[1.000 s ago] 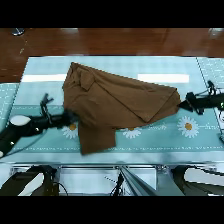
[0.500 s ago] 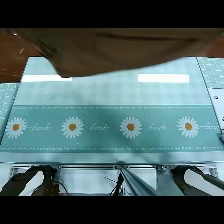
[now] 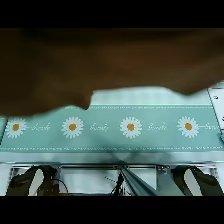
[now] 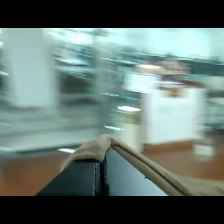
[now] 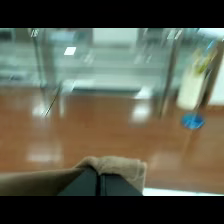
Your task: Fold the shirts.
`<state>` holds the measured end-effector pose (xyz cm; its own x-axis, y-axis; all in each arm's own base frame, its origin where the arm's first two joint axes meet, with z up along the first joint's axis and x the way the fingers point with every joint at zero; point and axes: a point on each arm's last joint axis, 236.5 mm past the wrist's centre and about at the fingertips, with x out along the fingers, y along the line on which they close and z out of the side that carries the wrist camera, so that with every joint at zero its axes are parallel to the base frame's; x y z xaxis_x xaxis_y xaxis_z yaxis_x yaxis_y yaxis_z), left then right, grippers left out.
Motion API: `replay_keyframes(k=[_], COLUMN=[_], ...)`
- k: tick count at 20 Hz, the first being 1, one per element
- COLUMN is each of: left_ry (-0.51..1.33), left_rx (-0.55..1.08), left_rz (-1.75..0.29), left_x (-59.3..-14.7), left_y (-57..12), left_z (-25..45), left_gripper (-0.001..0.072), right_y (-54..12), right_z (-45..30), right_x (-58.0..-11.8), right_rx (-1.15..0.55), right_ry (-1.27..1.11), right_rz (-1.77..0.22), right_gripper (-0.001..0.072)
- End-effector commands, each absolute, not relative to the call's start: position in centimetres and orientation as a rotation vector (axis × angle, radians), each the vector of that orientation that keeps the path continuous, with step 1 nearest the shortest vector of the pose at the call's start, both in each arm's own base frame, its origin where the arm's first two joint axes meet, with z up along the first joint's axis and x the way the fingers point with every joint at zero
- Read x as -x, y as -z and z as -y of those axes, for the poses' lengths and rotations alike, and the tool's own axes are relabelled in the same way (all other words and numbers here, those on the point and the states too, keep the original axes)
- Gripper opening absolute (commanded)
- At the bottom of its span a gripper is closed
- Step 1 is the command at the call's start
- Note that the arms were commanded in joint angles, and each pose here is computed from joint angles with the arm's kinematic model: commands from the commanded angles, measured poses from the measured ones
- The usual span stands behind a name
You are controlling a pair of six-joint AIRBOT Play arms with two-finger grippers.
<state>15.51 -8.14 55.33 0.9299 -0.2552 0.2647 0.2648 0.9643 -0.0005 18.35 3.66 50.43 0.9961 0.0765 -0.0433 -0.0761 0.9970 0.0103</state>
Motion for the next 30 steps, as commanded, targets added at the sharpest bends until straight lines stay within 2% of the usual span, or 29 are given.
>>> replay_keyframes(k=[1,4,7,9,11,14,17,22,26,30], left_ry=[-0.027,-0.045,-0.034,0.063,0.175,0.279,0.291,0.217,0.178,0.181], left_rx=[-0.063,-0.021,0.037,0.034,0.174,0.326,0.416,0.47,0.608,0.639], left_rz=[0.29,0.231,0.054,-0.128,-0.279,-0.379,-0.497,-0.522,-0.615,-0.724], left_x=[-9.6,-10.7,-16.3,-21.0,-26.1,-32.8,-39.7,-49.6,-54.4,-54.7], left_y=[-54.6,-52.9,-47.5,-41.3,-34.8,-28.0,-21.6,-14.3,-10.2,-6.4], left_z=[4.1,3.2,1.7,2.4,3.3,3.8,4.3,5.9,6.3,6.7], left_gripper=[0.0029,0.0029,0.0029,0.0029,0.003,0.0029,0.003,0.003,0.0029,0.003], right_y=[-50.3,-49.4,-45.8,-42.3,-37.8,-28.6,-20.3,-10.9,-6.2,-1.9], right_z=[-4.3,-4.6,-4.0,-5.1,-5.6,-3.6,-2.6,-3.6,-2.7,-2.8], right_x=[-12.1,-11.7,-14.8,-18.2,-22.2,-28.8,-35.5,-47.4,-54.4,-56.0], right_rx=[0.011,0.013,-0.033,-0.098,-0.169,-0.273,-0.325,-0.399,-0.55,-0.626], right_ry=[-0.009,-0.018,-0.04,-0.138,-0.223,-0.235,-0.27,-0.281,-0.233,-0.213], right_rz=[-0.002,-0.033,-0.155,-0.247,-0.347,-0.542,-0.684,-0.832,-0.931,-1.029], right_gripper=[0.0031,0.0031,0.0031,0.0031,0.0031,0.0031,0.0031,0.0031,0.0031,0.0031])
